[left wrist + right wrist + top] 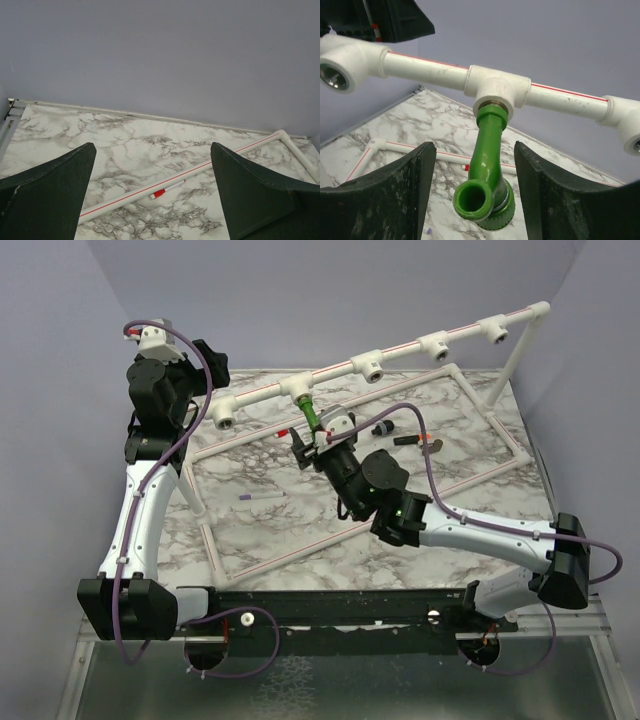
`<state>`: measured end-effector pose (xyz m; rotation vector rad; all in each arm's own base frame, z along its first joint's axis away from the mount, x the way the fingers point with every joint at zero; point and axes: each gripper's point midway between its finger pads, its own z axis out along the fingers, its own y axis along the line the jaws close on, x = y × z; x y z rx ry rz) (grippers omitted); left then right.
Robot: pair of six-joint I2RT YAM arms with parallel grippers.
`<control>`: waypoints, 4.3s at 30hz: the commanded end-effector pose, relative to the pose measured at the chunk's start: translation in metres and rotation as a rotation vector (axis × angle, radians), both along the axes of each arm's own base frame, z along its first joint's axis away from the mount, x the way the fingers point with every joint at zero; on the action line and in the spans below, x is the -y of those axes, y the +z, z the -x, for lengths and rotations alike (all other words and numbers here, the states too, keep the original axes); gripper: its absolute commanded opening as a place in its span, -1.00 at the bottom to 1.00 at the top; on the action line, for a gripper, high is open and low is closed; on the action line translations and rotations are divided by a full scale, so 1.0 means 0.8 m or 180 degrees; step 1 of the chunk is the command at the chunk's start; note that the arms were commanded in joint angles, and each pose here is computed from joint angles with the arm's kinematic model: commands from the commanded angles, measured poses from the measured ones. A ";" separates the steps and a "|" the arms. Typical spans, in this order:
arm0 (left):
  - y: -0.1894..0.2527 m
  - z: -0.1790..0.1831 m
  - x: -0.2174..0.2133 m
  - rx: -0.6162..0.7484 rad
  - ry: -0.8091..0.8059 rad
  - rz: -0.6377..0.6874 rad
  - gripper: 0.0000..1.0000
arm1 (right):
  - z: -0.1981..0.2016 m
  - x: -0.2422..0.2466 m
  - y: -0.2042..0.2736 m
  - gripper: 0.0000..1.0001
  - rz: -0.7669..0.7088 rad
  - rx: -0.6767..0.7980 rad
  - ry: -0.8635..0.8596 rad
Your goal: Install the water faucets
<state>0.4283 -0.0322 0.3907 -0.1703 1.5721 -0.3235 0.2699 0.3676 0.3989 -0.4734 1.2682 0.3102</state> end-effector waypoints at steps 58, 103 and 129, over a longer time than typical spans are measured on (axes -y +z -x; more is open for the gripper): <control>-0.119 0.007 0.009 -0.0945 -0.0123 0.0036 0.96 | -0.002 0.000 -0.005 -0.99 -0.0279 0.0032 -0.0365; -0.119 0.008 0.013 -0.0937 -0.0169 0.0072 0.97 | 0.022 -0.022 -0.055 -0.99 -0.4492 -0.3037 0.0304; -0.124 0.006 0.013 -0.0969 -0.0163 0.0071 0.97 | 0.031 0.015 -0.039 0.46 -0.4227 -0.2662 0.0359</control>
